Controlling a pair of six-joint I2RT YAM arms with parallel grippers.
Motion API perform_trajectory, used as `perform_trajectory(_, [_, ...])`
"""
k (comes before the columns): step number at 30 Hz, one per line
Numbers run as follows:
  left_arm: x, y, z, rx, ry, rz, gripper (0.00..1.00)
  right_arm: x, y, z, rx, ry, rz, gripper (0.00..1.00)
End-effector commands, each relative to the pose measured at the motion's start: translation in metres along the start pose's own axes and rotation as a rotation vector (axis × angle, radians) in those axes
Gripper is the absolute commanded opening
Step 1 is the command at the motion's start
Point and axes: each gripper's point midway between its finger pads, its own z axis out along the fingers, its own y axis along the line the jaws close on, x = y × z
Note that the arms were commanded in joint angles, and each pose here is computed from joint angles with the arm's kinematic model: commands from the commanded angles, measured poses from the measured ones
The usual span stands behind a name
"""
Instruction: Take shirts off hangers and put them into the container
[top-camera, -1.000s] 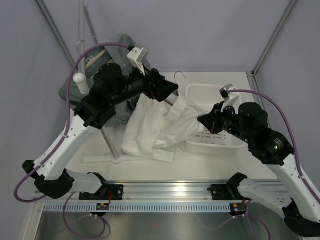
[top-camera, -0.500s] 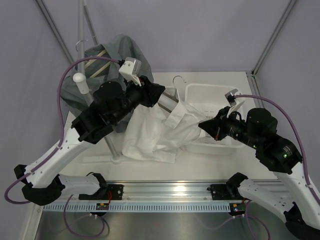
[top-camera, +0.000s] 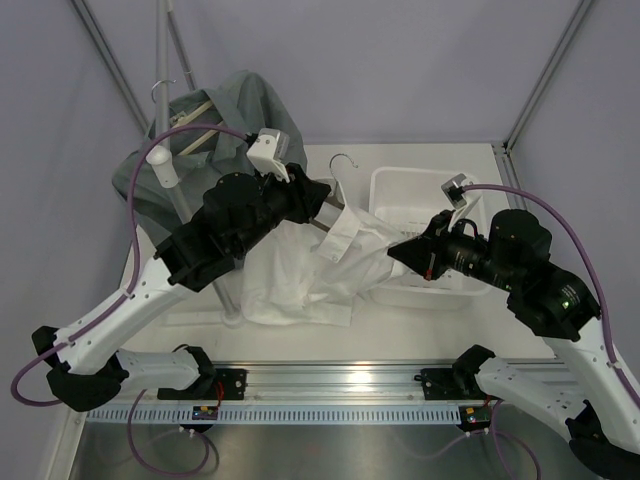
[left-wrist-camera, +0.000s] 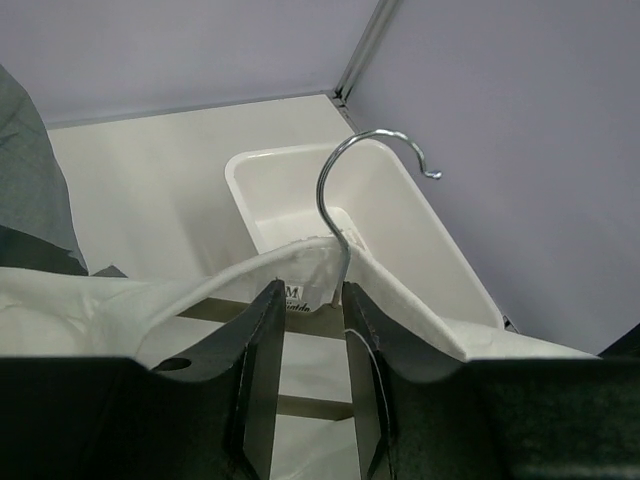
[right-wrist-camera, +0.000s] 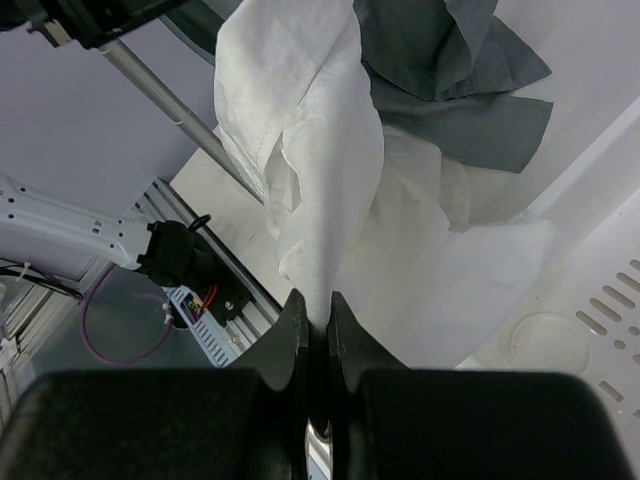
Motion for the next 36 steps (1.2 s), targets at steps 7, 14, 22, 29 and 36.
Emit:
perform_trajectory(7, [0.0, -0.001, 0.008, -0.01, -0.016, -0.014, 0.33, -0.039, 0.039, -0.018, -0.155, -0.123, -0.032, 0.0])
perform_trajectory(14, [0.005, -0.007, 0.007, 0.019, 0.001, -0.03, 0.35, -0.035, 0.036, -0.017, -0.145, -0.114, -0.04, 0.0])
perform_trajectory(22, [0.018, -0.008, 0.003, 0.033, 0.015, -0.04, 0.37, -0.035, 0.038, -0.014, -0.158, -0.11, -0.038, 0.0])
perform_trajectory(29, [0.024, -0.015, 0.012, 0.049, 0.035, -0.031, 0.35, -0.034, 0.042, -0.016, -0.185, -0.105, -0.04, 0.0])
perform_trajectory(36, [0.029, -0.017, 0.022, 0.041, 0.062, -0.018, 0.23, -0.033, 0.045, -0.017, -0.197, -0.092, -0.049, 0.0])
